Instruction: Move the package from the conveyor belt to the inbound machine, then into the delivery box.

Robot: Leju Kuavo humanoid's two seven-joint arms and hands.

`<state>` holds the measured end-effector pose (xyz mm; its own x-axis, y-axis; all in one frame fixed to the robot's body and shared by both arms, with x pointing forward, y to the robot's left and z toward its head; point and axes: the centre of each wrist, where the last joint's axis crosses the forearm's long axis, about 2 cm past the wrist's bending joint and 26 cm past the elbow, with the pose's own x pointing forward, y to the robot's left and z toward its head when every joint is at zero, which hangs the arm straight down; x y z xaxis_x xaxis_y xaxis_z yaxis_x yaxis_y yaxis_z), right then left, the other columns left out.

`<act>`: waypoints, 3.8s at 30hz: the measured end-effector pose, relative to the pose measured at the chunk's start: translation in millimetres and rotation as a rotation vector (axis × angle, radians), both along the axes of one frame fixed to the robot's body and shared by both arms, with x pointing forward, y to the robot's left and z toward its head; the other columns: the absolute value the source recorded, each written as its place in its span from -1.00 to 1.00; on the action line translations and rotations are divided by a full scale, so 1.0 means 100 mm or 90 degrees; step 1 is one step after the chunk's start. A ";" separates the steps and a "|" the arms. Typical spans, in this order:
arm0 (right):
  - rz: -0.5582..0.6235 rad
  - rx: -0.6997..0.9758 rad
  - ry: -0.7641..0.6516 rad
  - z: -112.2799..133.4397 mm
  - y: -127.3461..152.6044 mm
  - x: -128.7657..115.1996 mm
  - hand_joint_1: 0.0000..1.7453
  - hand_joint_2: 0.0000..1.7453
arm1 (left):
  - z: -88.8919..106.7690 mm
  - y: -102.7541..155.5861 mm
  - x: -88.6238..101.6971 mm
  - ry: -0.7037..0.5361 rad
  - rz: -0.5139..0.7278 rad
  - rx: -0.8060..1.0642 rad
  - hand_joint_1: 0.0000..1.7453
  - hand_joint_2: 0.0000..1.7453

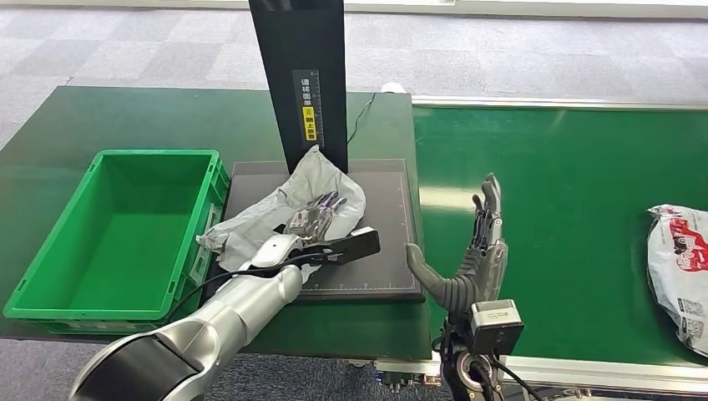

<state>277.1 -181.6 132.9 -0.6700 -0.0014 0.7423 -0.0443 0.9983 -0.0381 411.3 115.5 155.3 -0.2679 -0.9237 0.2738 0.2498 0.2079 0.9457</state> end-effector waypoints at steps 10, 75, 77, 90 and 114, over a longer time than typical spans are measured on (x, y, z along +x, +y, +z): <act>0.009 0.000 -0.006 0.03 0.01 0.03 -1.00 1.00 | 0.05 0.05 0.05 -0.013 0.004 0.014 1.00 1.00; -0.070 -0.013 0.010 -0.11 -0.28 -0.39 -1.00 1.00 | 0.70 3.94 -0.02 -0.389 0.400 -0.329 1.00 1.00; -0.071 -0.015 0.009 -0.11 -0.28 -0.39 -1.00 1.00 | 0.60 4.00 -0.10 -0.375 0.414 -0.324 1.00 1.00; -0.080 -0.017 0.012 -0.11 -0.26 -0.48 -1.00 1.00 | 0.01 3.74 -0.51 -0.330 0.406 -0.314 -1.00 1.00; -0.096 -0.029 0.034 -0.18 -0.26 -0.52 -1.00 1.00 | 0.71 1.94 -1.37 -0.698 -0.028 -0.855 -1.00 1.00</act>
<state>224.7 -207.1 114.9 -0.6202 0.1302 0.7736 0.1020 0.9911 -0.0850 274.8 309.2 226.2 -0.8567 -0.2103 0.4710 -0.3116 0.9387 -0.1476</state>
